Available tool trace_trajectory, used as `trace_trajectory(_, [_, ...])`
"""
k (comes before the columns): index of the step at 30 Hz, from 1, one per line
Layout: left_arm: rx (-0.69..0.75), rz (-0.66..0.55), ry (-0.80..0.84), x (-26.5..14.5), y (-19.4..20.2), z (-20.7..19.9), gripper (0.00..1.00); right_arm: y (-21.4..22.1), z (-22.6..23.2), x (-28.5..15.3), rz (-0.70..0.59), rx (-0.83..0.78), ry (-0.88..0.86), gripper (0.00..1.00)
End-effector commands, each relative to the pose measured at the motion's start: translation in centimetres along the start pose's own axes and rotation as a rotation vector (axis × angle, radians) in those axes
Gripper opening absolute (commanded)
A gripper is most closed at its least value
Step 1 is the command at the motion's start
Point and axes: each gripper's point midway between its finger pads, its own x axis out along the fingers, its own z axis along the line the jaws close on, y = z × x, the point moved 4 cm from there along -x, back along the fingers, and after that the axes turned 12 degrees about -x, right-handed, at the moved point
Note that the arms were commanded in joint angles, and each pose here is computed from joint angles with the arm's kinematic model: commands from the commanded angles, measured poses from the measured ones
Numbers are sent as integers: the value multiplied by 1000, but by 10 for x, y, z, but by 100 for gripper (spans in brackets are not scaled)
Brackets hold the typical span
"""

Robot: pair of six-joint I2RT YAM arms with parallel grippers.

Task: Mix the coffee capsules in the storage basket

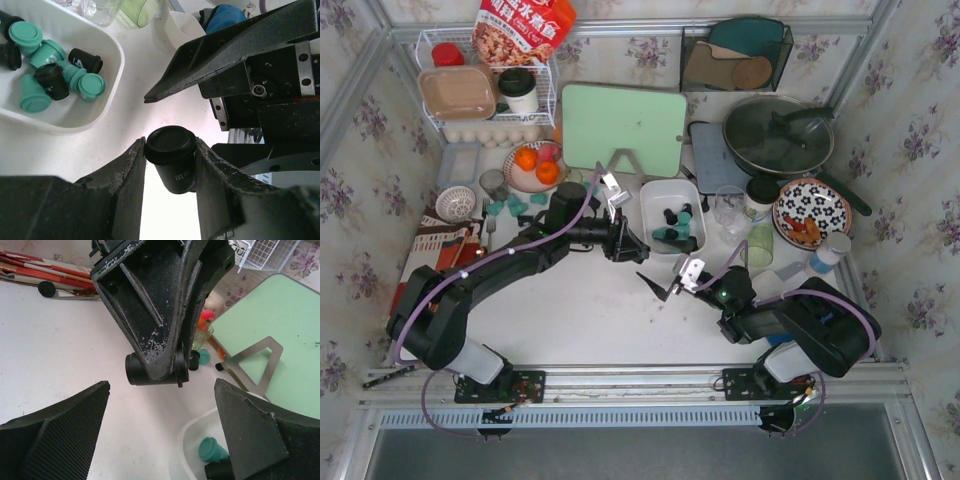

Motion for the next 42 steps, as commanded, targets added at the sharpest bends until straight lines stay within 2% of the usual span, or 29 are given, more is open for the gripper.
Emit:
trace_trajectory(1, [52,-9,28,1,-6,-6,32,-18,-13,0,-72,-80,56,91])
trace_trajectory(13, [20,-5,65,14,-6,-7,30,-18,-9,3,-79,-76,32,75])
trace_trajectory(20, [15,4,85,21,-5,-12,29,-14,-9,4,-62,-74,31,59])
trace_trajectory(26, [11,3,87,22,-6,-14,30,-8,-12,9,-14,-52,38,36])
trace_trajectory(27, [10,2,87,22,-6,-14,31,-7,-12,9,-5,-50,37,27])
trace_trajectory(29, [5,-3,80,22,-8,-15,34,-5,-13,10,10,-45,42,1])
trace_trajectory(32, [-11,-11,54,21,-11,-13,47,-4,-15,9,22,-44,58,0])
trace_trajectory(35, [-32,-32,-24,17,-15,-5,54,-2,-16,9,34,-44,65,0])
trace_trajectory(37, [-60,-66,-124,8,-20,7,62,3,-17,8,56,-45,75,0])
trace_trajectory(42, [-172,-194,-385,-28,-29,45,70,22,-28,10,172,-23,154,0])
